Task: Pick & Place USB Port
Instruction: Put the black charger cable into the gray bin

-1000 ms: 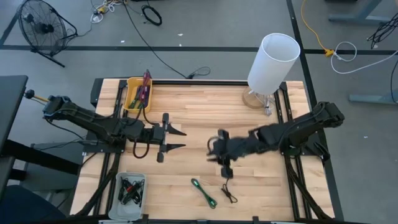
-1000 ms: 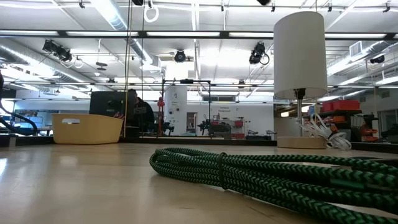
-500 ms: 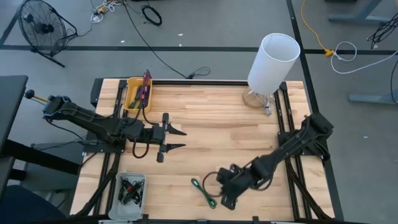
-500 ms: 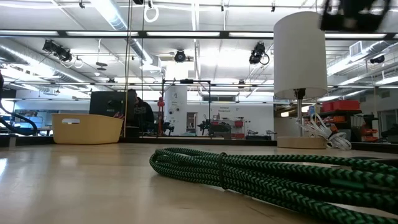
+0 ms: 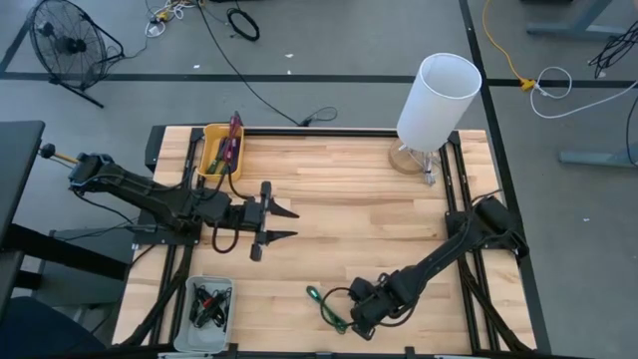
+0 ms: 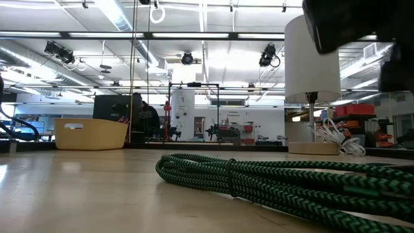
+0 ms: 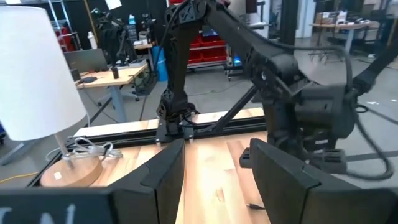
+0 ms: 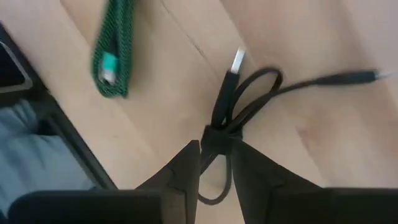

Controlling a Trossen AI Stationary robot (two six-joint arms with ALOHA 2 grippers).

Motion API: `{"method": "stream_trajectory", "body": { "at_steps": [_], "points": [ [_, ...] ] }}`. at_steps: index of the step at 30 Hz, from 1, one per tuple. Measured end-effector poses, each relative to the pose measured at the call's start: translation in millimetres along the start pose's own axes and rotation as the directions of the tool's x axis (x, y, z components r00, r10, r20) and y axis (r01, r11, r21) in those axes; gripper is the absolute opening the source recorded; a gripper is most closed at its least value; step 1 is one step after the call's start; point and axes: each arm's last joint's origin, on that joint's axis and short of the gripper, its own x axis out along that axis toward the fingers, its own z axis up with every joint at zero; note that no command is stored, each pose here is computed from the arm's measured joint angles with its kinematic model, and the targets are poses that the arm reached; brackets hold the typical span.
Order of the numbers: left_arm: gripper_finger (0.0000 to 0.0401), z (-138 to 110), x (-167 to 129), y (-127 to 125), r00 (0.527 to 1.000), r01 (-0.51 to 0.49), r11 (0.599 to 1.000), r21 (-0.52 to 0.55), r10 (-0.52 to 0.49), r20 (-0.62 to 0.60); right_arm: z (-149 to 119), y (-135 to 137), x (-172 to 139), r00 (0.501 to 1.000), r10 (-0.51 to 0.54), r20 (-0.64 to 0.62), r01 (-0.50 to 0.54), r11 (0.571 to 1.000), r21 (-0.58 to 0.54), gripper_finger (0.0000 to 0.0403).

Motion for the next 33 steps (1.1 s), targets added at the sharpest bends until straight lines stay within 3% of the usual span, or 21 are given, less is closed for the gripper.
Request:
{"method": "stream_trajectory", "body": {
  "at_steps": [6, 10, 16, 27, 33],
  "points": [
    [0.0186, 0, 0, -1, 1.000, 0.022, 1.000, -0.001, -0.022, 0.004, -1, -1, 21, 0.998, -0.033, -0.058, 0.032, 0.999, -0.007, 0.0094],
    [0.0186, 1, 0, -1, 1.000, 0.021, 1.000, -0.008, -0.021, 0.008, -2, -1, 26, 0.998, -0.051, -0.029, 0.049, 0.998, -0.042, 0.0093],
    [0.0186, 1, 0, -1, 1.000, 0.021, 0.999, -0.029, -0.021, 0.009, -6, 0, 29, 0.998, -0.067, 0.003, 0.067, 0.995, -0.071, 0.0056],
    [0.0186, 1, 0, -1, 1.000, 0.021, 0.999, -0.030, -0.021, 0.011, -9, 1, 27, 0.998, -0.055, -0.016, 0.053, 0.994, -0.100, 0.0006],
    [0.0186, 1, 0, -1, 1.000, 0.021, 0.999, -0.030, -0.021, 0.011, -10, 2, -1, 1.000, -0.011, 0.012, 0.012, 0.994, -0.109, 0.0001]
  ]
}}
